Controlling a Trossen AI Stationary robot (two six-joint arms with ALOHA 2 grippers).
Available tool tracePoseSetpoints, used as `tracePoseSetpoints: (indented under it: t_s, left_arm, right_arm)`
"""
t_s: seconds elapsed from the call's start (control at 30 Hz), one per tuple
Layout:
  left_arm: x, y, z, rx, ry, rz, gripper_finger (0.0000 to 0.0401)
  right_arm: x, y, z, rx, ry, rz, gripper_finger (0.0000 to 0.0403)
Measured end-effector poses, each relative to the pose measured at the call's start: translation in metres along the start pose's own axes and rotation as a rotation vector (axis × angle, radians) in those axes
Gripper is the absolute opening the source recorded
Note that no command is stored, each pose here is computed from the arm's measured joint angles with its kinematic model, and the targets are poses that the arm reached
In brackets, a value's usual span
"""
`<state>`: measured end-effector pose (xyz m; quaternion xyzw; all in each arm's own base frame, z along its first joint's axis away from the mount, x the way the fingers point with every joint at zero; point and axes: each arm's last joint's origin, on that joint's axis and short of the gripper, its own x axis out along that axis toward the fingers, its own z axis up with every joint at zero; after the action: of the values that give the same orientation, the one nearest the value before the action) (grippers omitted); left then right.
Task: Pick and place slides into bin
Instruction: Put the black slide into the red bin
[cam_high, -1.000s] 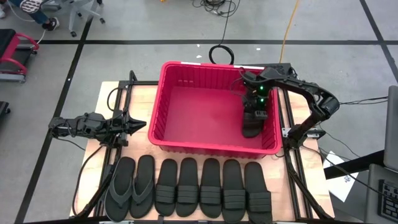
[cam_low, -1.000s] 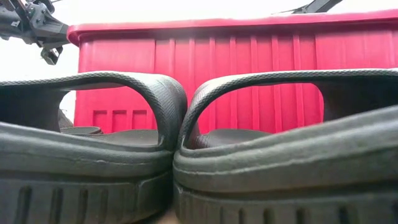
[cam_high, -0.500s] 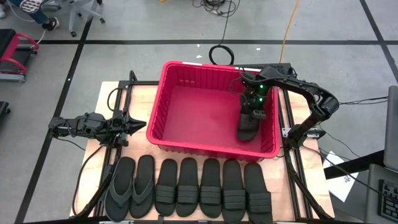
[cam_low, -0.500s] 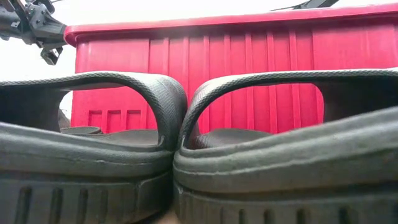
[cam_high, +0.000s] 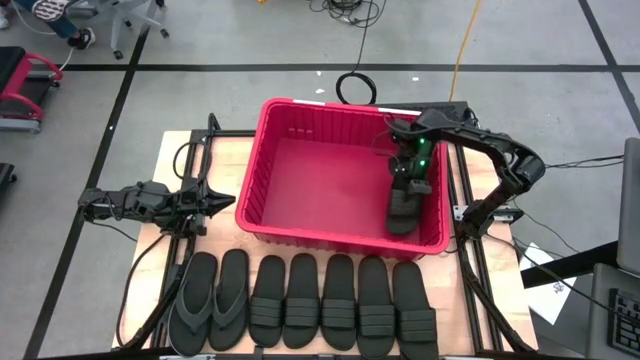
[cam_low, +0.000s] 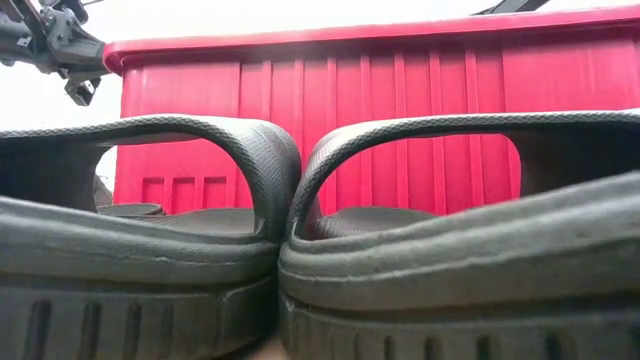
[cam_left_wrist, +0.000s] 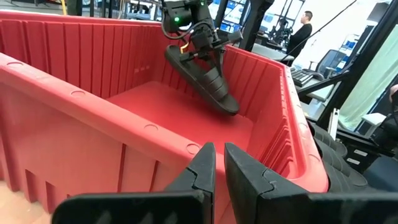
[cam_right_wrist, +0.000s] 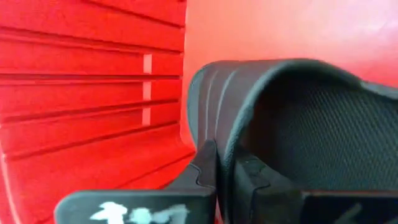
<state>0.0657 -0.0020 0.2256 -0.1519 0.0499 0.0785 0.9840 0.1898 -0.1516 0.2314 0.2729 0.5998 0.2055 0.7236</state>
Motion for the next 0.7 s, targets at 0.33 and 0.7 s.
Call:
tracePoseSetpoints:
  t_s: [0.33,0.7]
  left_arm:
    - [0.000,0.000,0.000,0.014,0.002,0.001,0.0031]
    - [0.000,0.000,0.000,-0.006,0.003,0.001,0.0031]
  right_arm:
    - [0.028,-0.022,-0.009,-0.023,-0.008,-0.065,0.0003]
    - [0.032,-0.035,-0.010,0.008,0.033,-0.240,0.0038]
